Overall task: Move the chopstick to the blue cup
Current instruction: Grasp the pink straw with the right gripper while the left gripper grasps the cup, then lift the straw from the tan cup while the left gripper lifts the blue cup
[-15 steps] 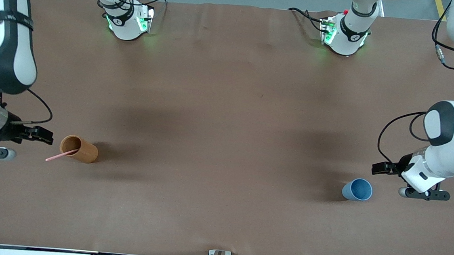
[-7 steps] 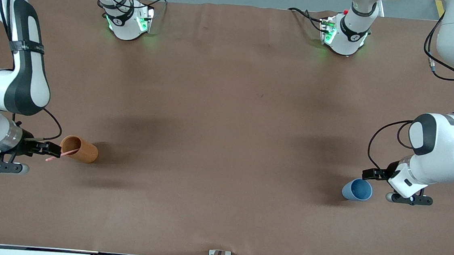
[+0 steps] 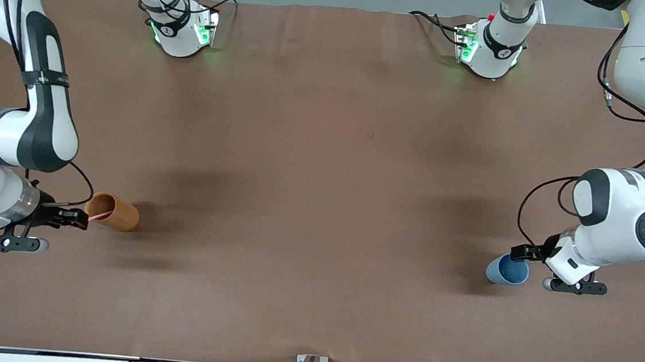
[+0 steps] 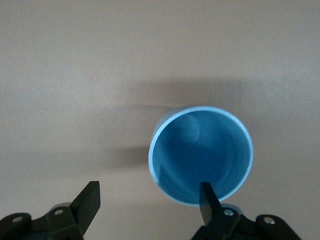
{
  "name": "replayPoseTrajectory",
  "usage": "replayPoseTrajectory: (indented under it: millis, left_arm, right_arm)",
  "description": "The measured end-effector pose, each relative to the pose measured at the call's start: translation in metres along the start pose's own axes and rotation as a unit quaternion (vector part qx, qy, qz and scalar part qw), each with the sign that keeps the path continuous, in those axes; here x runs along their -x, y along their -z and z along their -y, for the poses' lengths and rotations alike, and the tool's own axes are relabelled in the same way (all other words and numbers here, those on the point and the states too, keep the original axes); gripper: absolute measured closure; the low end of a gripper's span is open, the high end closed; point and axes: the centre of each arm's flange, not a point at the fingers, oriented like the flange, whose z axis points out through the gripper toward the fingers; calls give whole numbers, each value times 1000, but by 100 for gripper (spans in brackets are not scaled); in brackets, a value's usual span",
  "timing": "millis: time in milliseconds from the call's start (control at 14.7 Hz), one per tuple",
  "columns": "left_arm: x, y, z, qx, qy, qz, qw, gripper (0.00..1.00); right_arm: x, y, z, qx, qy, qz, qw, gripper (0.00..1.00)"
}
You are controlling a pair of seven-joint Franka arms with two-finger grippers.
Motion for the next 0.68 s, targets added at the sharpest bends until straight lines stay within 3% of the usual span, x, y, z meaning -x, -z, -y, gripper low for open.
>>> replayPoseTrajectory:
  millis: [68, 204, 340, 407, 543, 679]
  left_arm:
    - [-1, 1, -1, 0, 0, -2, 1000, 11]
    - [-3, 0, -1, 0, -1, -4, 1000, 13]
    - [-6, -4, 0, 1, 0, -10, 1000, 16]
    - [-7, -9, 0, 2, 0, -11, 1000, 16]
    - [-9, -15, 1, 3, 1, -13, 1000, 33]
    - [-11, -20, 1, 4, 1, -12, 1000, 37]
  right_arm:
    - [0, 0, 0, 0, -1, 0, 1000, 59]
    - [0, 0, 0, 0, -1, 0, 1000, 63]
    - [0, 0, 0, 0, -1, 0, 1000, 85]
    - [0, 0, 0, 0, -1, 0, 1000, 85]
    - [-1, 1, 0, -2, -3, -1, 1000, 91]
    - [-1, 3, 0, -2, -3, -2, 1000, 91]
